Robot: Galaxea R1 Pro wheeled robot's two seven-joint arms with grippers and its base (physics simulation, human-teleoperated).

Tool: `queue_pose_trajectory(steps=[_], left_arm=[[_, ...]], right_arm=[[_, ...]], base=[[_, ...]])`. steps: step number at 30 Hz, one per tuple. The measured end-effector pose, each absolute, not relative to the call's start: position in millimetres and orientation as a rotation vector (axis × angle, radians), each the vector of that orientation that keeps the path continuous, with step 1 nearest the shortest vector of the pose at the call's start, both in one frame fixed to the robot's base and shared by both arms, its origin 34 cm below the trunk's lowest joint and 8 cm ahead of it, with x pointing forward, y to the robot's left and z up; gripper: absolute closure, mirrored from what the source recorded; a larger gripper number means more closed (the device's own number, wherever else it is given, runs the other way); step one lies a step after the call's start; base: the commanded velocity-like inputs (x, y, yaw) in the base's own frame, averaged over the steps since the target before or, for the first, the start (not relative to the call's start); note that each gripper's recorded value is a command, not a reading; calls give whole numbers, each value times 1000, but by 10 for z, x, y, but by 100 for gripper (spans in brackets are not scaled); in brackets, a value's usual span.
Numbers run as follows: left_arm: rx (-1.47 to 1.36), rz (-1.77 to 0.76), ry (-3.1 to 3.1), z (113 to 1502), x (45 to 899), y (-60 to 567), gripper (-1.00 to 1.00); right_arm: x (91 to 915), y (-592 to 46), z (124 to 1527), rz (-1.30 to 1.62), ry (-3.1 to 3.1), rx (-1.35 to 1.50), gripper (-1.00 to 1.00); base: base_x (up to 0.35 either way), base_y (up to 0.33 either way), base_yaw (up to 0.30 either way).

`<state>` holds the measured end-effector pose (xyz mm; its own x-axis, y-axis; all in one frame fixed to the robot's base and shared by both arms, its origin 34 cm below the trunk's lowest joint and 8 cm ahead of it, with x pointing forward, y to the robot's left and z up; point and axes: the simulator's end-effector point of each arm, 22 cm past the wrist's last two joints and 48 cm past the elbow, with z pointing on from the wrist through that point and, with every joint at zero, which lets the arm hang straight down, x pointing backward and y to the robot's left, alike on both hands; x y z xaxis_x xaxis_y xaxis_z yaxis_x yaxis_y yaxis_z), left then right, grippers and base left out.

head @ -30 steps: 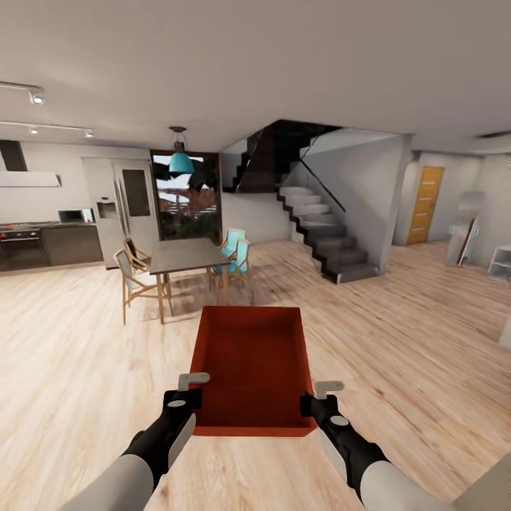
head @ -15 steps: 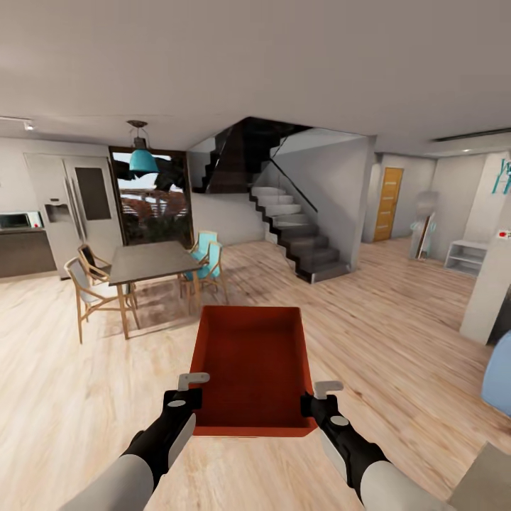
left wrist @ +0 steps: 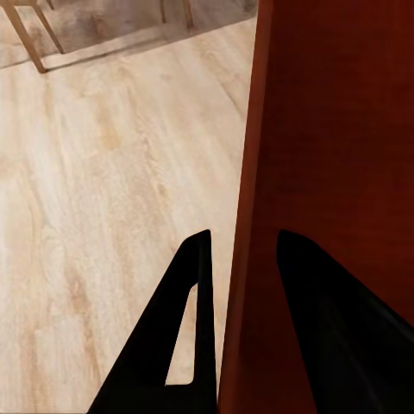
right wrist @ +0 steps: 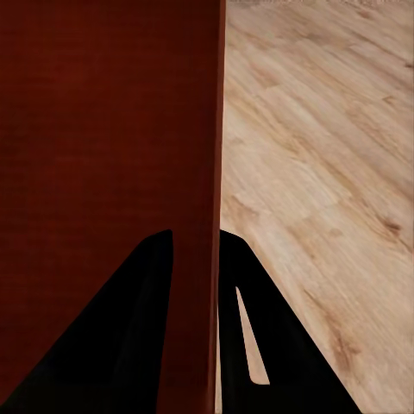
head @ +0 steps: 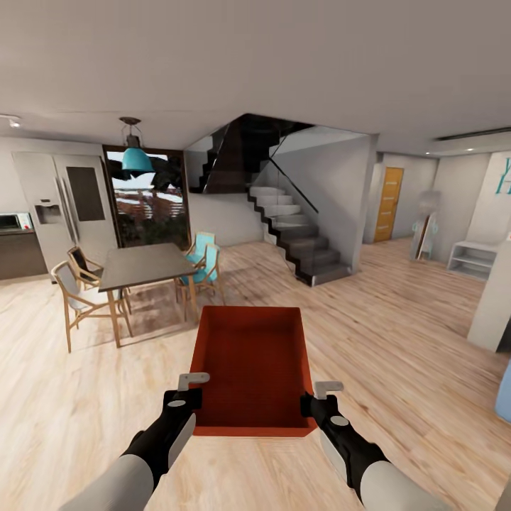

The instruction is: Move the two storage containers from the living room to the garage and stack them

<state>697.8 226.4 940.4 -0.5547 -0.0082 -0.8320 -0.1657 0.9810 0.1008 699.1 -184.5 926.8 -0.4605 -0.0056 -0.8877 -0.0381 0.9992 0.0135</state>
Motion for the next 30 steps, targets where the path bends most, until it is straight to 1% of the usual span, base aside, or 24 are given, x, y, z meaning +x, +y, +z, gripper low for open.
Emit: queue_pose_trajectory(steps=[19, 30], left_arm=[[-121, 206, 2151, 9403, 6977, 2262, 100], [-122, 205, 2153, 9400, 6975, 2260, 100]], right_arm=[[6991, -1846, 9267, 37, 2049, -31, 100], [6991, -1848, 9266, 37, 2051, -32, 100]], base=[[331, 0, -3], [331, 0, -214]])
